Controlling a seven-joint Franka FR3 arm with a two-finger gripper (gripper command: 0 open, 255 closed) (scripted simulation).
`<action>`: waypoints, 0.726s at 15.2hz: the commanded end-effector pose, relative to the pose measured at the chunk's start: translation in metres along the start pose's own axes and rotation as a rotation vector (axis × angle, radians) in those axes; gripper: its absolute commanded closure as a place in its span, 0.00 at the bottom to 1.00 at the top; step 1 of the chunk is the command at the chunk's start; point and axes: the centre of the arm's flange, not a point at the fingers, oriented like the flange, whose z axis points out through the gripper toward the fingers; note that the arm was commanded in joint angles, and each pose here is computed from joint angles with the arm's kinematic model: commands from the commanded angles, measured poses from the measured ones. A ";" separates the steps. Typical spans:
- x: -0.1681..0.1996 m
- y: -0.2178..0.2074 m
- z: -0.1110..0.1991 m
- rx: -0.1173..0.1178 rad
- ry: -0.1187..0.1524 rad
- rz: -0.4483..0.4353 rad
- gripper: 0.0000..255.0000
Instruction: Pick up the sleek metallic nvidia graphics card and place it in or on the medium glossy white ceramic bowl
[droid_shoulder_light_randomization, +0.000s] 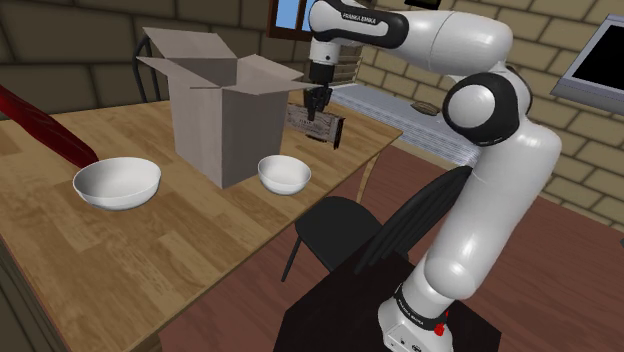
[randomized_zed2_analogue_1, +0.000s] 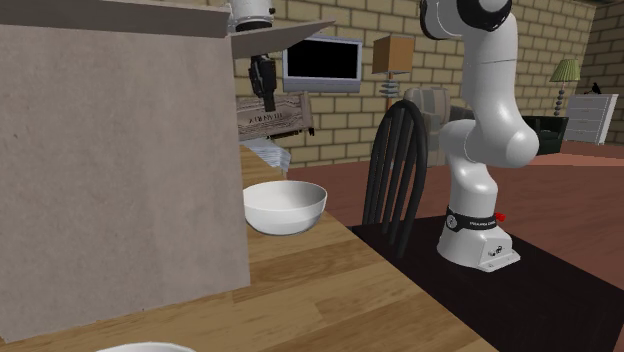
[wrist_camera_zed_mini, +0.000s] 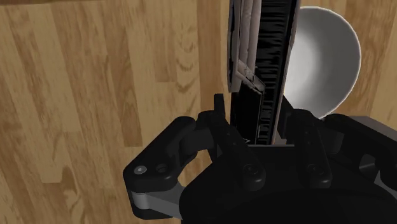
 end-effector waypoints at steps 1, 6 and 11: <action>-0.002 -0.024 -0.002 0.000 0.001 0.001 1.00; -0.004 -0.090 -0.007 0.000 0.001 0.001 1.00; -0.002 -0.111 0.007 0.000 0.001 0.001 1.00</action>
